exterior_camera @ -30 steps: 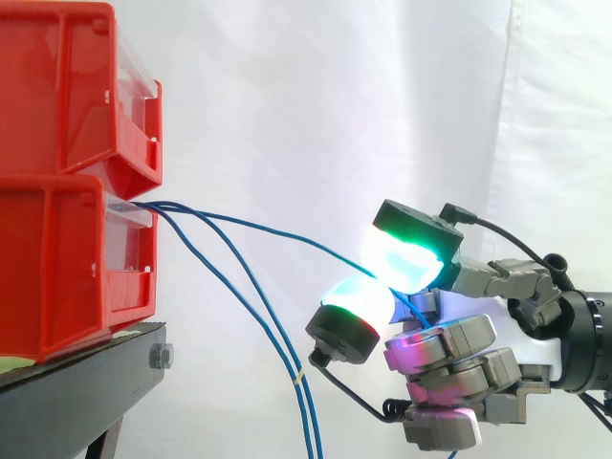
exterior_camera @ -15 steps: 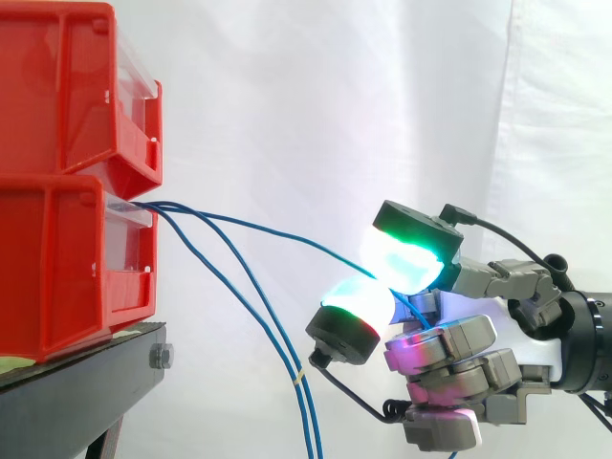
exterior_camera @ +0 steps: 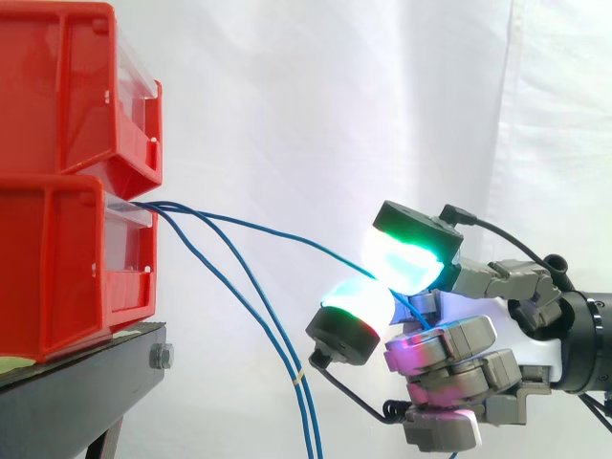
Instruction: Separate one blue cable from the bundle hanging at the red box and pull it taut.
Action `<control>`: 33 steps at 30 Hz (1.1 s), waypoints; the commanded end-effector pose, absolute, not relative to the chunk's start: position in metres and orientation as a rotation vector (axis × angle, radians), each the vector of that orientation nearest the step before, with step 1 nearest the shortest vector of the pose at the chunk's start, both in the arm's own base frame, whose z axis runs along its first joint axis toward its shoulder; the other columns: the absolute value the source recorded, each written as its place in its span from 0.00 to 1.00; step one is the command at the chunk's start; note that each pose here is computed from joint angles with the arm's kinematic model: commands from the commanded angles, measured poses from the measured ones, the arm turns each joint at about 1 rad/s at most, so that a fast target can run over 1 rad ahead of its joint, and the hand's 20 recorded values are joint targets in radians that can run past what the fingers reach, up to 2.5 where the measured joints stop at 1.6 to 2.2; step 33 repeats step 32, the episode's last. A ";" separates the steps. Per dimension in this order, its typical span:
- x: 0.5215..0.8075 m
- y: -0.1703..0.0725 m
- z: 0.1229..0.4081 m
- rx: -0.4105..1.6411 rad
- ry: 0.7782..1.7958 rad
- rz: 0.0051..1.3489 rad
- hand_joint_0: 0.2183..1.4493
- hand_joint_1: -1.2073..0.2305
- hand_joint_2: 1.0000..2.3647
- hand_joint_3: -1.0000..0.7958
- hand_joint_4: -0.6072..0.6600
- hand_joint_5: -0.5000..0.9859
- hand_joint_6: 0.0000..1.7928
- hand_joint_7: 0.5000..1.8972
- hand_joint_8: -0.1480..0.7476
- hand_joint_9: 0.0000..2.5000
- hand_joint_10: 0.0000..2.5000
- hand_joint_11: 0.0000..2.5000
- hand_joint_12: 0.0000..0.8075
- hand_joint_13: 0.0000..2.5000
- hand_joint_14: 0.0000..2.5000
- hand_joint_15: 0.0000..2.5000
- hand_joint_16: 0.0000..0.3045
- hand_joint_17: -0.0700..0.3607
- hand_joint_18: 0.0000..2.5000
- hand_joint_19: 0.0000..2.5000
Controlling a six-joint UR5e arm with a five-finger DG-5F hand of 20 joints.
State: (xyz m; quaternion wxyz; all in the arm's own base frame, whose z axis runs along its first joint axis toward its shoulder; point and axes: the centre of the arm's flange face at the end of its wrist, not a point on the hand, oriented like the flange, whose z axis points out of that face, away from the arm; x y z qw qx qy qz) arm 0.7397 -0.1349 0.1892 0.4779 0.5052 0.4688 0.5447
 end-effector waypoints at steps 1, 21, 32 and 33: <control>0.740 -0.135 0.190 1.233 1.144 1.330 0.37 0.31 0.01 0.47 0.46 0.23 0.52 0.45 0.55 0.42 0.34 0.54 0.44 0.51 0.36 0.61 0.16 0.41 0.46 0.37; 0.740 -0.134 0.188 1.234 1.147 1.331 0.37 0.31 0.01 0.47 0.46 0.23 0.52 0.45 0.54 0.42 0.32 0.55 0.43 0.51 0.36 0.61 0.16 0.41 0.45 0.37; 0.740 -0.135 0.188 1.235 1.145 1.329 0.37 0.31 0.01 0.46 0.46 0.22 0.51 0.45 0.54 0.43 0.30 0.55 0.43 0.51 0.35 0.62 0.16 0.41 0.45 0.37; 0.740 -0.135 0.188 1.235 1.145 1.329 0.37 0.31 0.01 0.46 0.46 0.22 0.51 0.45 0.54 0.43 0.30 0.55 0.43 0.51 0.35 0.62 0.16 0.41 0.45 0.37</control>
